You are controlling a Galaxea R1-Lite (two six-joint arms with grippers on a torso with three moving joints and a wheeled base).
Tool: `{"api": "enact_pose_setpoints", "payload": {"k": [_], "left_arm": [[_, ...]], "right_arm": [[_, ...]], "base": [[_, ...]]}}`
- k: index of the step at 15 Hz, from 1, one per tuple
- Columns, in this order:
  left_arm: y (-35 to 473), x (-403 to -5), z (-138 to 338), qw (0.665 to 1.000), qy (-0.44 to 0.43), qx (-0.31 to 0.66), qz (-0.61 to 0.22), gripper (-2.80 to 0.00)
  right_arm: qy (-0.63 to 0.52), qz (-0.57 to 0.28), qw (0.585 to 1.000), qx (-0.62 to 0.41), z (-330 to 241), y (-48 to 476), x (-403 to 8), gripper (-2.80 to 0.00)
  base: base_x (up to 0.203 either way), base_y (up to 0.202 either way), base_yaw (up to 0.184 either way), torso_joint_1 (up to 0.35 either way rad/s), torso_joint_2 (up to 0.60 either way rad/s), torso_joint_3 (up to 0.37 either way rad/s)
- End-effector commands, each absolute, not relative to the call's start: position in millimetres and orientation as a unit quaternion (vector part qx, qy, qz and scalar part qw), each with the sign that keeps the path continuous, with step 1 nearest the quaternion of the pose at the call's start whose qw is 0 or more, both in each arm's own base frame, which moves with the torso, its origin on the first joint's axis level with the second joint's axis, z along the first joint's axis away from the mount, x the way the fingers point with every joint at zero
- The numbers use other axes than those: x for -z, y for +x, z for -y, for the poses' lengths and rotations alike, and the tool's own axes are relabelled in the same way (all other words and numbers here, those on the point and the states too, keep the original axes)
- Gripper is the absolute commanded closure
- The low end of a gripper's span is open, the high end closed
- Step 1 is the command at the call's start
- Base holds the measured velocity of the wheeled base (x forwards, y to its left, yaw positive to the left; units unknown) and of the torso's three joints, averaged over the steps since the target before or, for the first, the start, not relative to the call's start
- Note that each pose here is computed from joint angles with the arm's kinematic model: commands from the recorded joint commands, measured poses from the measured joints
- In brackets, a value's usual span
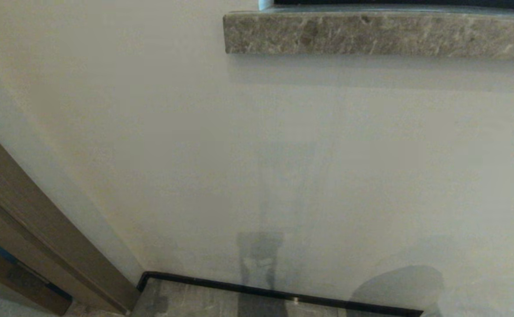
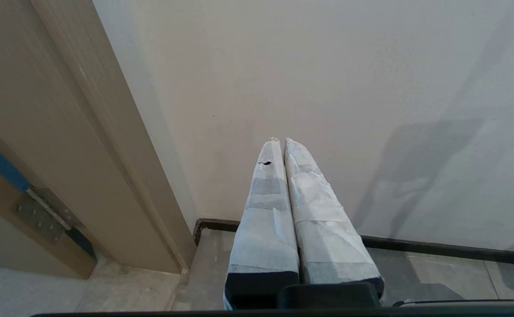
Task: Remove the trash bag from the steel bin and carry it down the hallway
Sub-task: Put the trash bag at the door
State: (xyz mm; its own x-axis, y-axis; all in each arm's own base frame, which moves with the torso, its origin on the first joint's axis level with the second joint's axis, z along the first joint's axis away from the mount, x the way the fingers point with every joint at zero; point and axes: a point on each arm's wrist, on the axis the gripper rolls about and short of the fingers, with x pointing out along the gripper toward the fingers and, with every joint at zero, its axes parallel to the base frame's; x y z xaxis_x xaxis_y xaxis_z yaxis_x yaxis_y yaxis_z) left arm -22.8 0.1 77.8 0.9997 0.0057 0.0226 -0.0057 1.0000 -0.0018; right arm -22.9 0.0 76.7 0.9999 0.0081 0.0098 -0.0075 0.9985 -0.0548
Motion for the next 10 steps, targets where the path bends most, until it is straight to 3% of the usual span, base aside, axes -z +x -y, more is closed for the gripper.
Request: {"api": "enact_pose_setpoints", "payload": {"k": [1, 10], "left_arm": [[-22.0, -74.8, -0.1, 1.000, -0.001, -0.003, 0.006, 0.00], [-22.0, -74.7, -0.1, 1.000, 0.007, -0.002, 0.005, 0.00]], "right_arm": [[-0.027, 0.005, 1.000, -0.004, 0.0, -22.9, -76.3, 0.00], [-0.026, 0.005, 1.000, -0.003, 0.1, -22.9, -76.2, 0.00]], "base": [[0.000, 0.000, 0.000, 0.000, 0.00, 0.000], [0.000, 0.000, 0.000, 0.000, 0.00, 0.000]]}}
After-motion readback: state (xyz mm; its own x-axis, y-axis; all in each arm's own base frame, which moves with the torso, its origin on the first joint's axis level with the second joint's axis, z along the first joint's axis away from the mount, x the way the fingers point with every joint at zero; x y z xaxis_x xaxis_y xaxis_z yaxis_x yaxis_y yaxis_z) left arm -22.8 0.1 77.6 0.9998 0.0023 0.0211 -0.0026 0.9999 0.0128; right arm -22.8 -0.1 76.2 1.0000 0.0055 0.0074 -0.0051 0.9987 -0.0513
